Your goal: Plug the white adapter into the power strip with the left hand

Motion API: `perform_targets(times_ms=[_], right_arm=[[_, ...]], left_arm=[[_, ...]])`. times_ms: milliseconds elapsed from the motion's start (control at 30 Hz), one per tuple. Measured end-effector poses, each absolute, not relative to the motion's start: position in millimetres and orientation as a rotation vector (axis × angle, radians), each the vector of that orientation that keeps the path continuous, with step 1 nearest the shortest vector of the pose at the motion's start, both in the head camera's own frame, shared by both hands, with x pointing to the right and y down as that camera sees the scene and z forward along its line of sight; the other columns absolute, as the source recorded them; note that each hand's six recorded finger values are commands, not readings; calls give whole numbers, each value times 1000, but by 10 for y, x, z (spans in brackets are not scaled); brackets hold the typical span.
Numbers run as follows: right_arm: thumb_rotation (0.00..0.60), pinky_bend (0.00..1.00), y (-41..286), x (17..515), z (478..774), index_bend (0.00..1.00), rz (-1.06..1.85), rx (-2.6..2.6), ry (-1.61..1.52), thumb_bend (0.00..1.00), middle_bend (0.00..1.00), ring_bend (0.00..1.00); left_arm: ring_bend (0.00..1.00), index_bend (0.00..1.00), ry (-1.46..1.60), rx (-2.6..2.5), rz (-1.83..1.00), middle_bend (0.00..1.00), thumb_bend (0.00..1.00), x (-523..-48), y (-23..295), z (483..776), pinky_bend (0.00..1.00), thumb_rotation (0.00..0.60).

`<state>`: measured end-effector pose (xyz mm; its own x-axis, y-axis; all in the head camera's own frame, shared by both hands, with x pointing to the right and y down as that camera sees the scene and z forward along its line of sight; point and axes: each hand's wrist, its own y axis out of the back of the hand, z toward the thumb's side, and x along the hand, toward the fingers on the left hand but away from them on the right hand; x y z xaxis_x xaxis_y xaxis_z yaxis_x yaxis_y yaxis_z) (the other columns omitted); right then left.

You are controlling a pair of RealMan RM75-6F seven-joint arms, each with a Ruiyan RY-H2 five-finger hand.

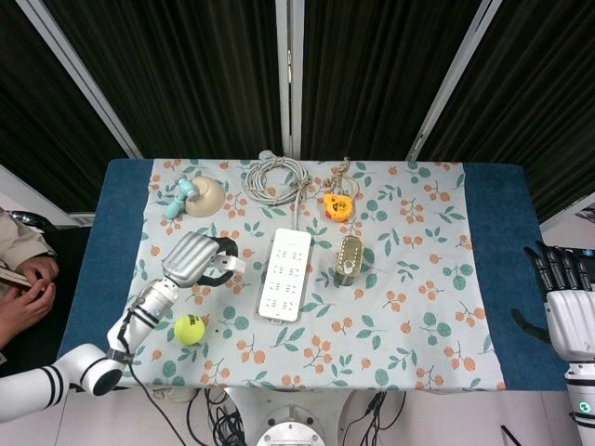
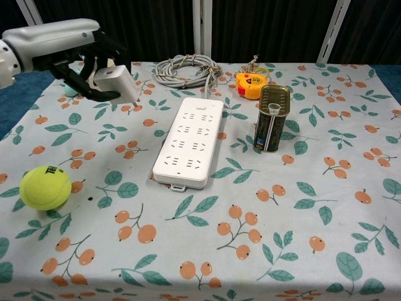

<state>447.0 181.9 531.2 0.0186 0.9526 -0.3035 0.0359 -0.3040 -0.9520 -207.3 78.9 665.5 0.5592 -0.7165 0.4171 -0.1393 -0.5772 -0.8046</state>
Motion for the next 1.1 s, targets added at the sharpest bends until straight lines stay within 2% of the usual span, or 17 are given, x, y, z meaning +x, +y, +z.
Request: perform_targets(times_ms=[467,1100], right_arm=[[600,0,1848,4538,5320,0,1424,-1467,-1073,99,0,0],[600,0,1832,4568,5345,0,1431,-1474,-1070,99,0,0]], left_arm=[[586,689,385,-2000,-1073,734,415,-1425,794,6804,663,600],[588,690,404,-2047,-1178,734,417,-1073,928,6882,663,600]])
